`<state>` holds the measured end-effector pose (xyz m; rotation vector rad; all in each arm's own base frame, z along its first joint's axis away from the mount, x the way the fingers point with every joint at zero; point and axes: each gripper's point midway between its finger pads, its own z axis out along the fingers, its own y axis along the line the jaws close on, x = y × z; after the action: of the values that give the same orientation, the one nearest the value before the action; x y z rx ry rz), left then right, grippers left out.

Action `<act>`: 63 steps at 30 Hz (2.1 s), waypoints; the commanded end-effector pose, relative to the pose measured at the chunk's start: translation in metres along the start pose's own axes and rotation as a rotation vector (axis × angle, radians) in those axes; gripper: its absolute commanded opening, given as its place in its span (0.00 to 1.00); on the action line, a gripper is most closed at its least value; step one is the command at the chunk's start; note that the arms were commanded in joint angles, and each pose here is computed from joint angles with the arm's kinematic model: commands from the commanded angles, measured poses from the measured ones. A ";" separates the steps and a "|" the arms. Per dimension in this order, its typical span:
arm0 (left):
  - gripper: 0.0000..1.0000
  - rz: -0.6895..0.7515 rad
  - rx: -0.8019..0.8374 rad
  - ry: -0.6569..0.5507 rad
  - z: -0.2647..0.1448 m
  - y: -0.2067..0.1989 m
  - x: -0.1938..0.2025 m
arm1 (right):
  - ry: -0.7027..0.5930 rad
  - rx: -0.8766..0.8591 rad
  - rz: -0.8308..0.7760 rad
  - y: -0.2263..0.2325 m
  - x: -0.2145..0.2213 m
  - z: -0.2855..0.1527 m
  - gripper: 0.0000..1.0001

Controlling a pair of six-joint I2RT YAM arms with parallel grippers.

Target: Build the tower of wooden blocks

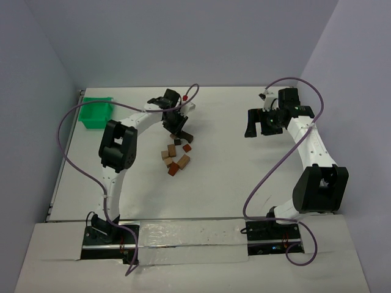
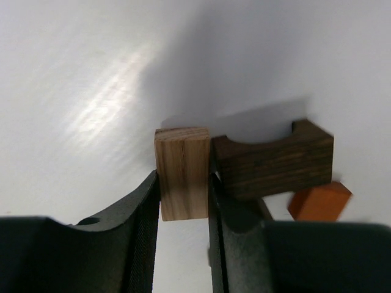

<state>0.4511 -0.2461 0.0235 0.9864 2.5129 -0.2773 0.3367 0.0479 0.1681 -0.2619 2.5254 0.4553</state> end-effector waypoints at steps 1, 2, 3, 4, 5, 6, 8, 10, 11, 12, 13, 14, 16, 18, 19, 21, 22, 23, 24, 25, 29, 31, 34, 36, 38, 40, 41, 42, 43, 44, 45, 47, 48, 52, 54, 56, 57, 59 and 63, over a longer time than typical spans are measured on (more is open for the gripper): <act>0.01 0.212 0.107 -0.057 -0.013 -0.052 -0.012 | -0.053 0.013 -0.028 0.001 -0.009 -0.010 1.00; 0.01 0.240 0.122 -0.054 -0.013 -0.062 -0.010 | -0.053 0.013 -0.027 0.000 -0.008 -0.010 1.00; 0.00 0.265 0.138 -0.049 -0.013 -0.072 -0.006 | -0.052 0.012 -0.027 0.000 -0.008 -0.010 1.00; 0.00 0.283 0.147 -0.046 -0.013 -0.079 -0.004 | -0.055 0.013 -0.028 0.000 -0.009 -0.010 1.00; 0.00 0.305 0.160 -0.044 -0.014 -0.090 0.000 | -0.055 0.013 -0.029 0.000 -0.008 -0.010 1.00; 0.00 0.316 0.171 -0.040 -0.015 -0.098 0.003 | -0.054 0.013 -0.032 0.001 -0.008 -0.011 1.00; 0.00 0.331 0.193 -0.021 -0.015 -0.111 0.014 | -0.053 0.016 -0.035 0.000 -0.007 -0.012 1.00; 0.00 0.340 0.216 -0.009 -0.016 -0.124 0.020 | -0.051 0.018 -0.037 0.000 -0.006 -0.012 1.00; 0.00 0.345 0.231 -0.005 -0.018 -0.133 0.023 | -0.052 0.020 -0.037 0.000 -0.005 -0.013 1.00; 0.00 0.350 0.246 0.001 -0.020 -0.143 0.027 | -0.052 0.021 -0.038 0.000 -0.004 -0.014 1.00; 0.00 0.354 0.257 0.009 -0.020 -0.149 0.031 | -0.050 0.021 -0.039 0.000 -0.003 -0.014 1.00; 0.00 0.357 0.267 0.018 -0.021 -0.155 0.036 | -0.049 0.022 -0.040 0.000 -0.003 -0.015 1.00; 0.00 0.358 0.282 0.030 -0.024 -0.167 0.043 | -0.047 0.023 -0.041 0.000 -0.001 -0.015 1.00; 0.00 0.336 0.289 0.037 -0.027 -0.172 0.045 | -0.047 0.025 -0.043 -0.001 -0.001 -0.016 1.00; 0.00 0.321 0.288 0.039 -0.029 -0.174 0.045 | -0.047 0.025 -0.044 -0.001 0.000 -0.017 1.00; 0.00 0.291 0.267 0.037 -0.031 -0.170 0.038 | -0.049 0.025 -0.046 0.000 -0.001 -0.018 1.00; 0.00 0.253 0.244 0.040 -0.030 -0.165 0.036 | -0.048 0.025 -0.047 -0.001 0.000 -0.017 1.00; 0.00 0.227 0.237 0.034 -0.032 -0.164 0.030 | -0.050 0.026 -0.047 -0.001 -0.001 -0.018 1.00; 0.00 0.178 0.201 0.015 -0.034 -0.153 0.017 | -0.051 0.022 -0.046 0.000 -0.001 -0.018 1.00; 0.00 0.135 0.183 0.007 -0.035 -0.146 0.010 | -0.053 0.020 -0.046 0.000 -0.002 -0.019 1.00; 0.00 -0.108 0.128 0.013 -0.025 -0.107 -0.005 | -0.060 0.015 -0.043 0.002 -0.005 -0.019 1.00; 0.00 -0.209 0.101 0.055 -0.014 -0.087 0.005 | -0.063 0.016 -0.043 0.002 -0.005 -0.020 1.00; 0.00 -0.328 0.063 0.089 -0.008 -0.058 0.023 | -0.065 0.024 -0.046 0.002 -0.003 -0.023 1.00; 0.00 -0.363 0.022 0.116 -0.009 -0.046 0.044 | -0.064 0.033 -0.050 0.001 -0.001 -0.024 1.00; 0.00 -0.393 0.030 0.108 -0.017 -0.040 0.050 | -0.065 0.039 -0.048 0.001 0.001 -0.025 1.00; 0.00 -0.406 0.051 0.142 -0.019 -0.045 0.068 | -0.061 0.039 -0.044 0.001 0.004 -0.025 1.00; 0.00 -0.405 0.059 0.148 -0.022 -0.048 0.073 | -0.062 0.040 -0.042 0.001 0.005 -0.025 1.00; 0.00 -0.404 0.071 0.155 -0.024 -0.051 0.078 | -0.062 0.040 -0.042 0.001 0.005 -0.025 1.00; 0.00 -0.404 0.089 0.174 -0.025 -0.057 0.088 | -0.062 0.043 -0.040 0.001 0.005 -0.025 1.00; 0.00 -0.400 0.104 0.192 -0.026 -0.063 0.098 | -0.062 0.045 -0.039 0.000 0.005 -0.025 1.00; 0.00 -0.386 0.108 0.195 -0.030 -0.066 0.103 | -0.063 0.047 -0.040 0.000 0.005 -0.026 1.00; 0.00 -0.350 0.121 0.197 -0.035 -0.075 0.111 | -0.062 0.048 -0.038 0.000 0.005 -0.026 1.00; 0.00 -0.327 0.128 0.194 -0.038 -0.079 0.113 | -0.062 0.047 -0.039 -0.001 0.005 -0.026 1.00; 0.00 -0.115 0.126 0.155 -0.042 -0.104 0.108 | -0.056 0.037 -0.030 0.000 0.006 -0.023 1.00; 0.00 -0.014 0.107 0.116 -0.040 -0.113 0.092 | -0.054 0.034 -0.028 0.000 0.005 -0.023 1.00; 0.00 0.013 0.104 0.106 -0.031 -0.118 0.081 | -0.056 0.032 -0.030 0.000 0.003 -0.023 1.00; 0.00 0.022 0.108 0.100 -0.028 -0.120 0.074 | -0.055 0.033 -0.030 0.000 0.003 -0.023 1.00; 0.00 0.047 0.106 0.077 -0.025 -0.124 0.060 | -0.055 0.034 -0.033 0.000 0.002 -0.023 1.00; 0.00 0.083 0.078 0.058 -0.017 -0.126 0.046 | -0.057 0.039 -0.037 -0.001 0.002 -0.025 1.00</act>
<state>0.3067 -0.2926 0.0186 1.1119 2.6012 -0.3797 0.3190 0.0401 0.1754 -0.2728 2.5009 0.4048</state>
